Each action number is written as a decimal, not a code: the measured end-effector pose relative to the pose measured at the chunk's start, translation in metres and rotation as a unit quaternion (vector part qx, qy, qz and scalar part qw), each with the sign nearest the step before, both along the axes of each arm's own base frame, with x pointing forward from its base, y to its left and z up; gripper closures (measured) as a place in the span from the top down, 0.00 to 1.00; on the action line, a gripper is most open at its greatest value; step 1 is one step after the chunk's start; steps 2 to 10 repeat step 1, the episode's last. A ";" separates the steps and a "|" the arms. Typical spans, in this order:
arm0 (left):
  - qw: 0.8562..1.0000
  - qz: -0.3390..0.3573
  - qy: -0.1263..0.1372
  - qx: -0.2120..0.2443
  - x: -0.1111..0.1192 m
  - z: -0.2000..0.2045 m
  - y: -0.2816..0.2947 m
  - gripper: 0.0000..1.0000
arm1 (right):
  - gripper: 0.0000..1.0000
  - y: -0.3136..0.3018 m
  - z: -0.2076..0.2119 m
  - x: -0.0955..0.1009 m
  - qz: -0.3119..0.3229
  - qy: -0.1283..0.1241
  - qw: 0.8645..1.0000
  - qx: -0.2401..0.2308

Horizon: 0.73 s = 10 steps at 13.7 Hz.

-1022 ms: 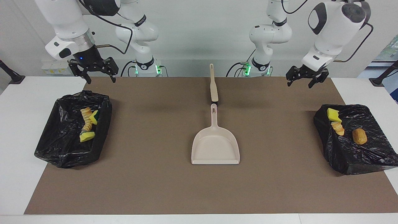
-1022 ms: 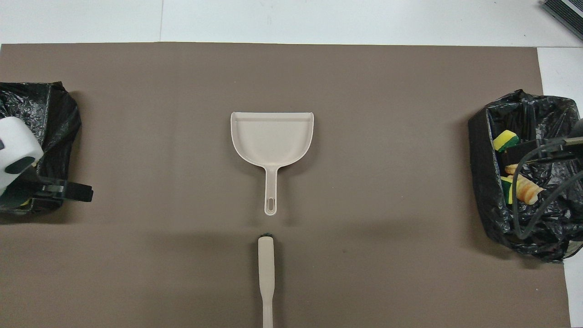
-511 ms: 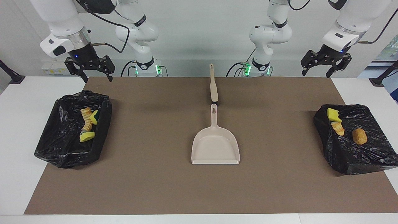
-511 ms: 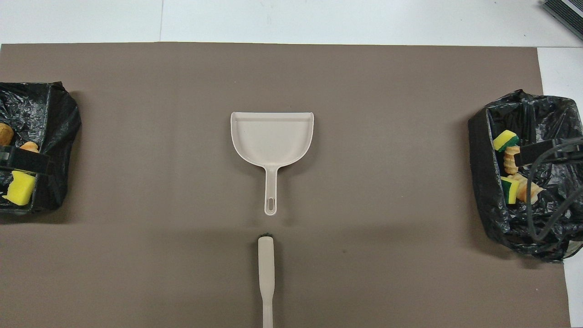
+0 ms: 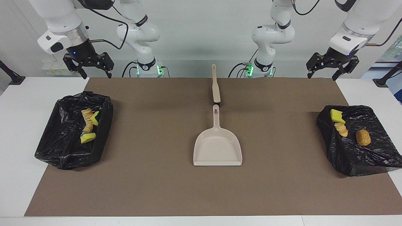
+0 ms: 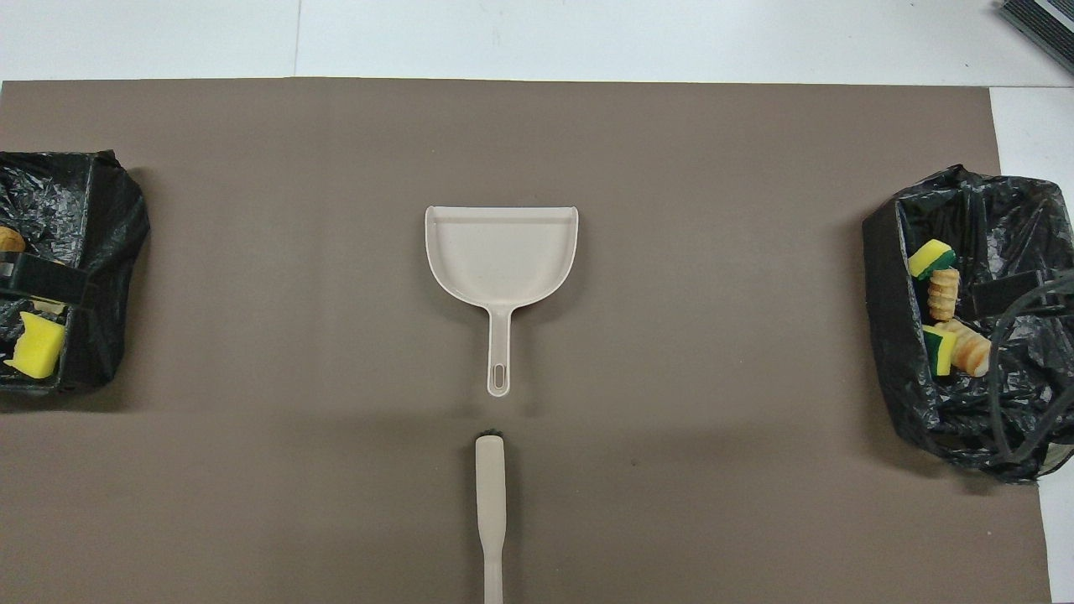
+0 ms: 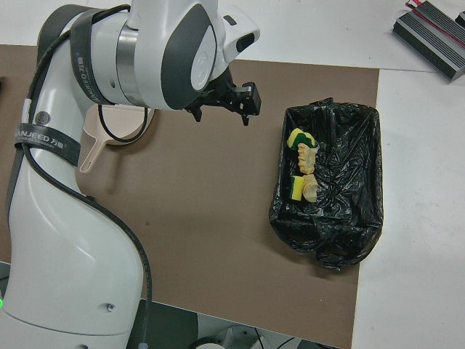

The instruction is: Sweep and dump trash in bin

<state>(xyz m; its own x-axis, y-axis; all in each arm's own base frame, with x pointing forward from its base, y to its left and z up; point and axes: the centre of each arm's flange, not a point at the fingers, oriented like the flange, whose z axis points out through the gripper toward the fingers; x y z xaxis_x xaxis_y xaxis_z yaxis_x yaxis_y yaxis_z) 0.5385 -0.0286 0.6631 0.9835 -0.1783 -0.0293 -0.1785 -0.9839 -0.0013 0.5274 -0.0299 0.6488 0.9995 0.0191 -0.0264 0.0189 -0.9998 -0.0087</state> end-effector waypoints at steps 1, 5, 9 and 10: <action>1.000 0.000 0.000 0.000 0.000 0.000 0.000 1.00 | 1.00 0.001 0.000 0.000 0.001 0.000 1.000 0.000; 1.000 0.000 0.000 0.000 0.000 0.000 0.000 1.00 | 1.00 0.001 0.000 0.000 0.001 0.000 1.000 0.000; 1.000 0.000 0.000 0.000 0.000 0.000 0.000 1.00 | 1.00 0.001 0.000 0.000 0.001 0.000 1.000 0.000; 1.000 0.000 0.000 0.000 0.000 0.000 0.000 1.00 | 1.00 0.001 0.000 0.000 0.001 0.000 1.000 0.000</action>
